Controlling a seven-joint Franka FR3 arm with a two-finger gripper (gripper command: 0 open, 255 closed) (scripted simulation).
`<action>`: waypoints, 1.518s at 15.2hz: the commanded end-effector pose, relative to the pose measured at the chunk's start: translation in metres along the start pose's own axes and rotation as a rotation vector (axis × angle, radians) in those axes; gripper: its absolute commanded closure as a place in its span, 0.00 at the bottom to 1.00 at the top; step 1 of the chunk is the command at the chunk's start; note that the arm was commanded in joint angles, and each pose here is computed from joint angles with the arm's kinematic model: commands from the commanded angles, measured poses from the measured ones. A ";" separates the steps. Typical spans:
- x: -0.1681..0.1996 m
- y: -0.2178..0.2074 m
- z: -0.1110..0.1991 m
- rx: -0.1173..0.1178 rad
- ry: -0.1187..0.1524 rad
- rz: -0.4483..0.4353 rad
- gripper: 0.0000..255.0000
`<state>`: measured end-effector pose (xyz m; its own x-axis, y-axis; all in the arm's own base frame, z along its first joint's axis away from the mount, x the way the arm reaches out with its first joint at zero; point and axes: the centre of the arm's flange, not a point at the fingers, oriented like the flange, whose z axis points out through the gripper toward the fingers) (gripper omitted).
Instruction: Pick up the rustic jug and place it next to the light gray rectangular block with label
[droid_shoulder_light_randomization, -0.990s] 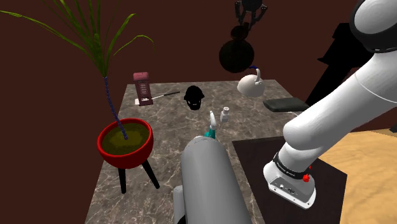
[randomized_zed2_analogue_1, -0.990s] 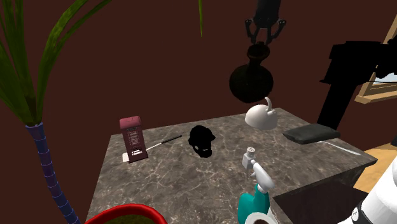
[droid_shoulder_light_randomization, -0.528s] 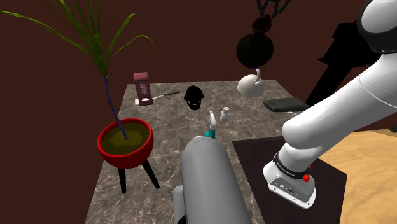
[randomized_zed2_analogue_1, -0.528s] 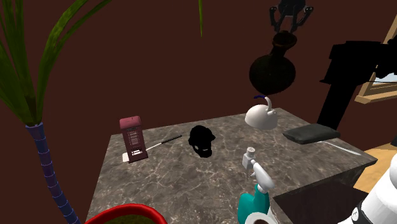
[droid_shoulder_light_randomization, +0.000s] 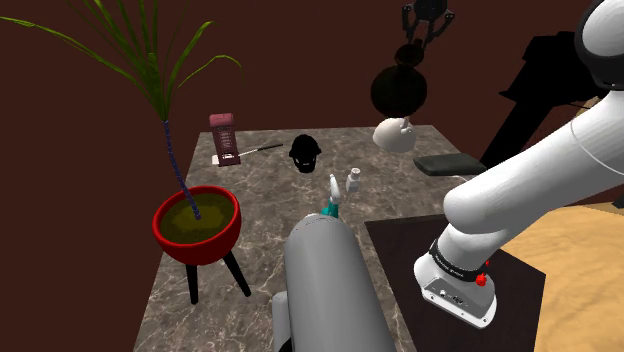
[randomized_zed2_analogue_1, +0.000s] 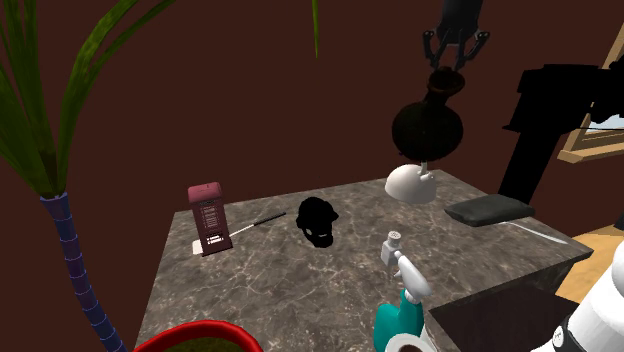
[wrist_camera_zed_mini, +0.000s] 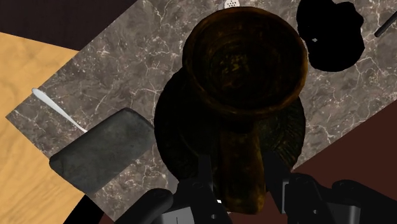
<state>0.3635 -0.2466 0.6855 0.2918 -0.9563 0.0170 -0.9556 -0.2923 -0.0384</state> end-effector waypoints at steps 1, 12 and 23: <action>0.000 0.000 0.008 0.003 0.004 0.000 1.00; -0.001 0.002 0.066 0.003 0.004 0.000 1.00; -0.002 0.005 0.124 0.003 0.004 0.000 1.00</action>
<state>0.3641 -0.2459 0.5649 0.2919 -0.9563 0.0171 -0.9555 -0.2924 -0.0384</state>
